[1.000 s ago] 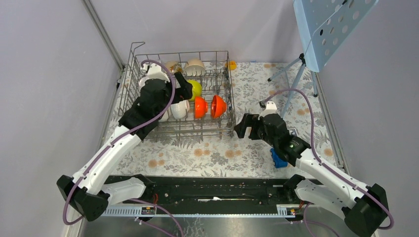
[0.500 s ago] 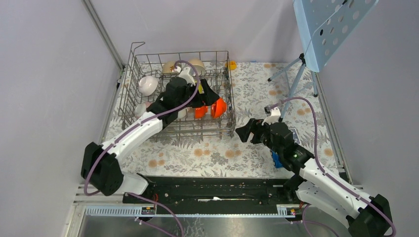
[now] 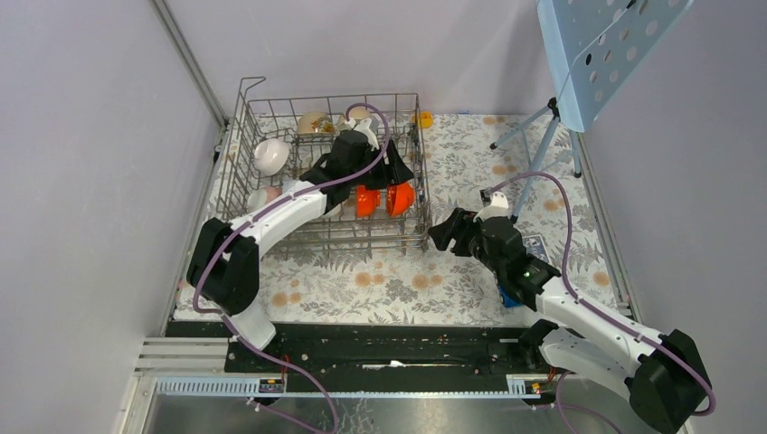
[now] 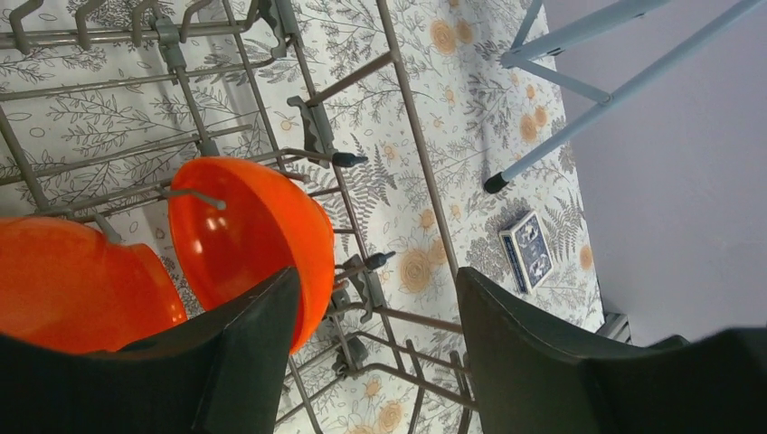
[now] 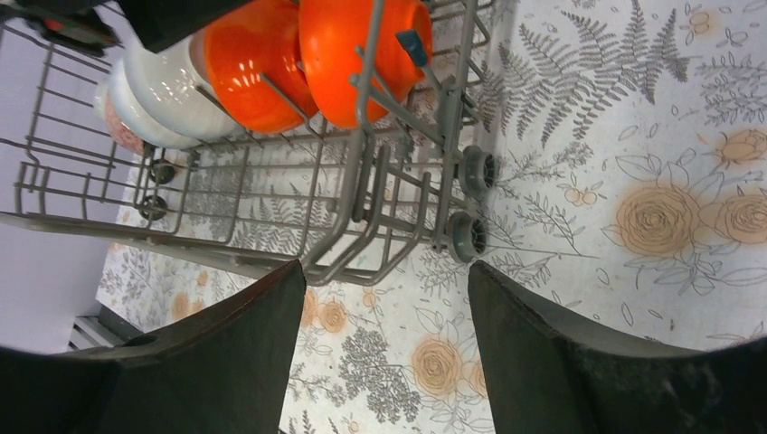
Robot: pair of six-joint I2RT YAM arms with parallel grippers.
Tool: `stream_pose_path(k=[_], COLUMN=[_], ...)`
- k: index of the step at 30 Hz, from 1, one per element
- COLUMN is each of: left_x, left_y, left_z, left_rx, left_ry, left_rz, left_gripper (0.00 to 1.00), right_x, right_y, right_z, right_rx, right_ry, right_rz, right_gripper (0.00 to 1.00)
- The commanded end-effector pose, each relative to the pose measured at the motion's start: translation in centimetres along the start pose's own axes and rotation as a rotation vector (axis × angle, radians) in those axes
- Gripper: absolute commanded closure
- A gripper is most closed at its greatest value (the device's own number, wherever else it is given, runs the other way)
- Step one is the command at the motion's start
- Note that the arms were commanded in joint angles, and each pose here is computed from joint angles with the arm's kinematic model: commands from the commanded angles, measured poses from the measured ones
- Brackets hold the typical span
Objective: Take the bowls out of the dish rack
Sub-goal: Pick up the bowl from the dish rack.
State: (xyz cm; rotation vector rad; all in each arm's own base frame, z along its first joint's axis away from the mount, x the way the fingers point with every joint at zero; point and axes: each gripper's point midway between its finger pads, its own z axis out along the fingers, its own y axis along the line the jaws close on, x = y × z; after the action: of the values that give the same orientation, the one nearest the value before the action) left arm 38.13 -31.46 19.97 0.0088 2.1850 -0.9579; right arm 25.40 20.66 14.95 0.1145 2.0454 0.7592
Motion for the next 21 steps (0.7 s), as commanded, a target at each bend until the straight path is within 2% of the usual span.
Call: stream_pose_path(k=[1, 7, 12, 21], left_x=[-2.4, -1.5, -0.7, 0.6], left_y=[-0.1, 1.9, 1.7, 0.9], left_z=[0.4, 1.6, 2.3, 2.9], left_rx=[-0.004, -0.050, -0.005, 0.094], left_ry=[-0.049, -0.007, 0.023, 0.075], left_rz=[0.014, -0.010, -0.024, -0.067], left_gripper=[0.32, 0.32, 0.32, 0.42], right_x=[-3.9, -4.4, -4.4, -4.1], right_y=[2.7, 3.2, 3.6, 3.3], right_z=[0.0, 0.5, 1.3, 2.6], right_rx=[-0.062, -0.070, -0.074, -0.060], right_ry=[-0.122, -0.129, -0.120, -0.096], right_rz=[0.030, 0.032, 0.034, 0.068], right_gripper=[0.27, 0.27, 0.27, 0.31])
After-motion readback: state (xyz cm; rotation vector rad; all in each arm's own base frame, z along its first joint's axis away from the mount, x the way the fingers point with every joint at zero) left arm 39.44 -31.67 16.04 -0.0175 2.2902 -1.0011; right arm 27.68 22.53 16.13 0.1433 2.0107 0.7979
